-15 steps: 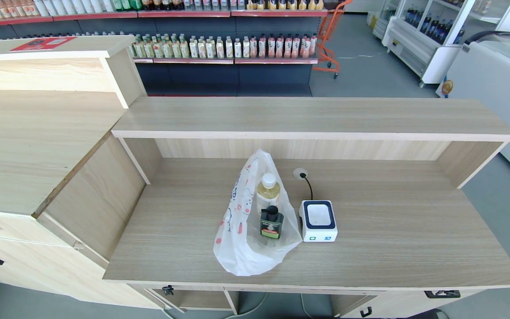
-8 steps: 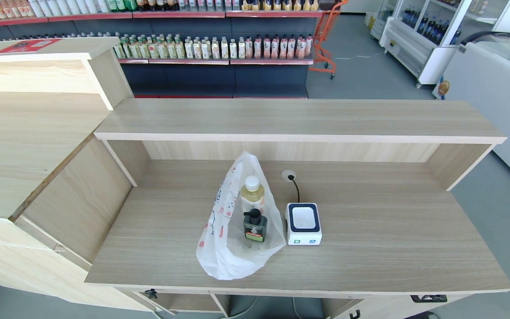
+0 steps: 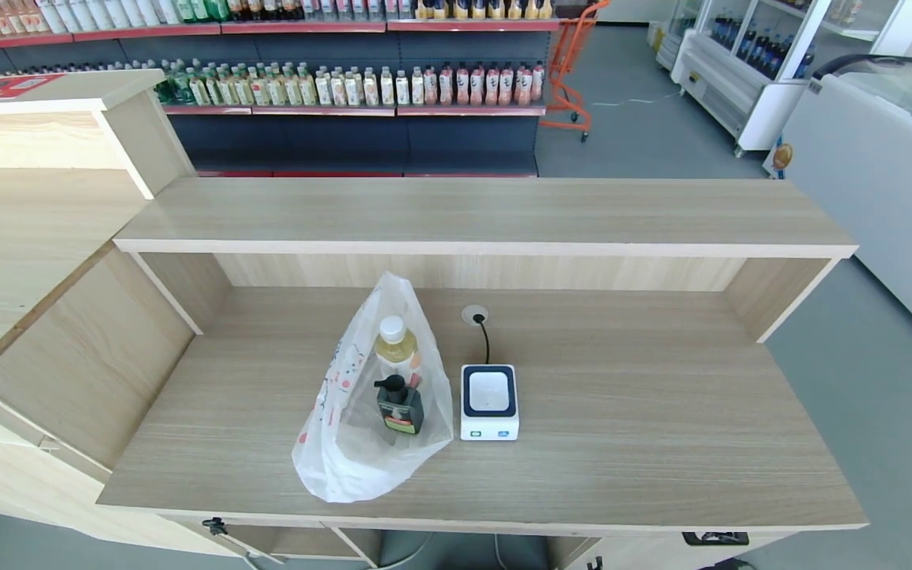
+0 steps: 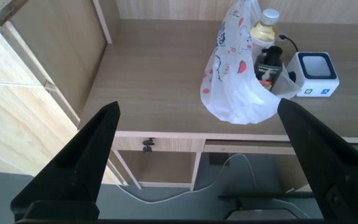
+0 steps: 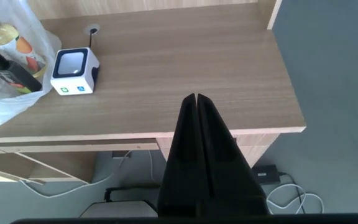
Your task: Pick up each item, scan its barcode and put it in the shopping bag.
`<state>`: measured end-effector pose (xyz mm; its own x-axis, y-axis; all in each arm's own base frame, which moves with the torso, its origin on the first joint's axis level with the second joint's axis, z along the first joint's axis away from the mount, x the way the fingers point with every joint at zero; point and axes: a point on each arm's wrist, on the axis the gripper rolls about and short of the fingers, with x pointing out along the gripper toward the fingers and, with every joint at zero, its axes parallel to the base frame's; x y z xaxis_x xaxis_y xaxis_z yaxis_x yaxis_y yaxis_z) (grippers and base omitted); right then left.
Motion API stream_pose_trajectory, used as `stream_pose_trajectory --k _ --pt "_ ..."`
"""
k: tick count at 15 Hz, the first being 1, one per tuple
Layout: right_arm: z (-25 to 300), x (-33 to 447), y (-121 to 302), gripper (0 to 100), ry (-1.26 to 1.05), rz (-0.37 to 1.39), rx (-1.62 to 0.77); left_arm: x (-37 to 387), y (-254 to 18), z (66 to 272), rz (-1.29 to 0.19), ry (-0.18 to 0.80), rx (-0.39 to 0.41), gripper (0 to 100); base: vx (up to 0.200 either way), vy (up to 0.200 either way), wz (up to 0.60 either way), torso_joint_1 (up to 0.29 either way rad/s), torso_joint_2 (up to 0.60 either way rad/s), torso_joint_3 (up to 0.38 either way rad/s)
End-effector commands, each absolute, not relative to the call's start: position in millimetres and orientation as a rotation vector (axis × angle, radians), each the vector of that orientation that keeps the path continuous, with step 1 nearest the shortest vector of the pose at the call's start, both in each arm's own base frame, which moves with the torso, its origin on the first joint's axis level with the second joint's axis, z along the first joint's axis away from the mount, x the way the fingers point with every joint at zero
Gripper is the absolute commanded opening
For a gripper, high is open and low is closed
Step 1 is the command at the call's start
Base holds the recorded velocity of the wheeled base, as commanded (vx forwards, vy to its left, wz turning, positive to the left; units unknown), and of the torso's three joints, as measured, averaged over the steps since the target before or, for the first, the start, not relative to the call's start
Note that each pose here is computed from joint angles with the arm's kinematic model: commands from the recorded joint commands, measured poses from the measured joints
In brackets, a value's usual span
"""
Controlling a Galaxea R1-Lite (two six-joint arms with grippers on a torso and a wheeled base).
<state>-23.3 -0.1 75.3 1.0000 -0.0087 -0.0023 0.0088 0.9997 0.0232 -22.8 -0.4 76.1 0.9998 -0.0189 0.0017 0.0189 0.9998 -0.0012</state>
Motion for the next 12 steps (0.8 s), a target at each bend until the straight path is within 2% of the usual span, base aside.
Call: stream_pose_trajectory --k 1,6,12 --pt "75.4 -23.0 -0.1 0 0.006 -0.009 0.017 -22.6 -0.4 76.2 -0.018 0.002 -0.003 100 0.200 0.000 0.00 0.002 0.00 0.002" --pt "75.4 -23.0 -0.1 0 0.006 -0.009 0.029 -22.9 -0.4 76.1 -0.018 -0.003 -0.002 100 0.200 0.000 0.00 0.006 0.00 0.000" --pt "75.4 -23.0 -0.1 0 0.006 -0.009 0.025 -22.9 -0.4 76.1 -0.018 -0.003 -0.003 100 0.000 0.000 0.00 0.000 0.00 0.000"
